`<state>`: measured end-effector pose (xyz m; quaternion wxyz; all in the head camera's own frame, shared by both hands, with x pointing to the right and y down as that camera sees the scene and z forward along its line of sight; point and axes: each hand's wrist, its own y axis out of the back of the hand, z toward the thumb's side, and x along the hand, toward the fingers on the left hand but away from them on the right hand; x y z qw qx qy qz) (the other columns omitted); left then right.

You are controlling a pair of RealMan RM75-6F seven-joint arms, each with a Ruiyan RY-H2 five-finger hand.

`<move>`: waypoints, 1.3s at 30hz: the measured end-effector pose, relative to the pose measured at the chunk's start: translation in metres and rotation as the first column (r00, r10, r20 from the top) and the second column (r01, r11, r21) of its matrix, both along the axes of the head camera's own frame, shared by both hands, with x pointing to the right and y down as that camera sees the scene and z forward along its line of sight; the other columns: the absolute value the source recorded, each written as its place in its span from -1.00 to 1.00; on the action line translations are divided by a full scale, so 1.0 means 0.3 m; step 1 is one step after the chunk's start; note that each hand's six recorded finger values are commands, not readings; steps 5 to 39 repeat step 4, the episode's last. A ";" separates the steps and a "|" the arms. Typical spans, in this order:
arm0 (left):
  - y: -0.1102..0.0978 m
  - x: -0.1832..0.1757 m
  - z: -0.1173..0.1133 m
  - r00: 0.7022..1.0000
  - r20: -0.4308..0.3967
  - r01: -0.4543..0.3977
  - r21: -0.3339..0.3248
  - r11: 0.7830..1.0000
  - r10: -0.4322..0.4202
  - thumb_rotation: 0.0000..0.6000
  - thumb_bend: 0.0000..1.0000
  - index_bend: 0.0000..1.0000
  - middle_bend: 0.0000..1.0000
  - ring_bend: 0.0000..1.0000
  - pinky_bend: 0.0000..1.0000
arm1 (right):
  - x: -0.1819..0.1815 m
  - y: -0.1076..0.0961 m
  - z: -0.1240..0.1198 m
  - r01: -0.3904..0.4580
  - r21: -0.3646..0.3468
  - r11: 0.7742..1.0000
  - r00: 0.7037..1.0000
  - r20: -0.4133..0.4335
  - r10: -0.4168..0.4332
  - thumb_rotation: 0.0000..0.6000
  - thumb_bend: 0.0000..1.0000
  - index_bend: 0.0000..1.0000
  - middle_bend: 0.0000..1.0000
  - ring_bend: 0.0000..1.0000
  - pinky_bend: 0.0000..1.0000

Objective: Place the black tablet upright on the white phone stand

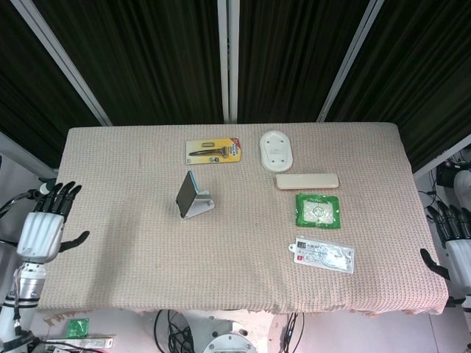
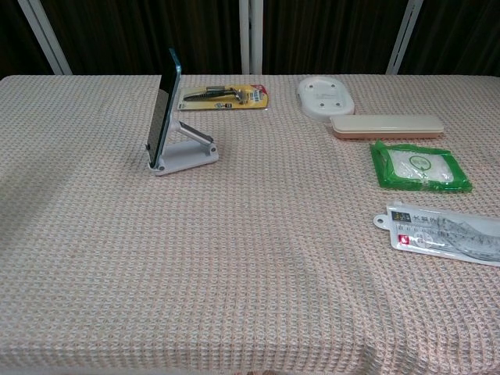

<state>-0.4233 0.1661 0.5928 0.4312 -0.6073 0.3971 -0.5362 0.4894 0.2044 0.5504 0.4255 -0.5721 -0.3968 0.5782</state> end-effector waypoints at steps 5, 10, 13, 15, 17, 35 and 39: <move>0.112 -0.097 -0.010 0.997 0.038 0.072 -0.050 0.996 -0.070 0.65 -0.71 -0.83 -0.89 -0.86 -0.56 | -0.006 0.003 0.015 -0.004 -0.013 1.000 1.000 0.000 0.004 1.00 -0.58 -1.00 -1.00 -1.00 -1.00; 0.112 -0.097 -0.010 0.997 0.038 0.072 -0.050 0.996 -0.070 0.65 -0.71 -0.83 -0.89 -0.86 -0.56 | -0.006 0.003 0.015 -0.004 -0.013 1.000 1.000 0.000 0.004 1.00 -0.58 -1.00 -1.00 -1.00 -1.00; 0.112 -0.097 -0.010 0.997 0.038 0.072 -0.050 0.996 -0.070 0.65 -0.71 -0.83 -0.89 -0.86 -0.56 | -0.006 0.003 0.015 -0.004 -0.013 1.000 1.000 0.000 0.004 1.00 -0.58 -1.00 -1.00 -1.00 -1.00; 0.112 -0.097 -0.010 0.997 0.038 0.072 -0.050 0.996 -0.070 0.65 -0.71 -0.83 -0.89 -0.86 -0.56 | -0.006 0.003 0.015 -0.004 -0.013 1.000 1.000 0.000 0.004 1.00 -0.58 -1.00 -1.00 -1.00 -1.00; 0.112 -0.097 -0.010 0.997 0.038 0.072 -0.050 0.996 -0.070 0.65 -0.71 -0.83 -0.89 -0.86 -0.56 | -0.006 0.003 0.015 -0.004 -0.013 1.000 1.000 0.000 0.004 1.00 -0.58 -1.00 -1.00 -1.00 -1.00; 0.112 -0.097 -0.010 0.997 0.038 0.072 -0.050 0.996 -0.070 0.65 -0.71 -0.83 -0.89 -0.86 -0.56 | -0.006 0.003 0.015 -0.004 -0.013 1.000 1.000 0.000 0.004 1.00 -0.58 -1.00 -1.00 -1.00 -1.00; 0.112 -0.097 -0.010 0.997 0.038 0.072 -0.050 0.996 -0.070 0.65 -0.71 -0.83 -0.89 -0.86 -0.56 | -0.006 0.003 0.015 -0.004 -0.013 1.000 1.000 0.000 0.004 1.00 -0.58 -1.00 -1.00 -1.00 -1.00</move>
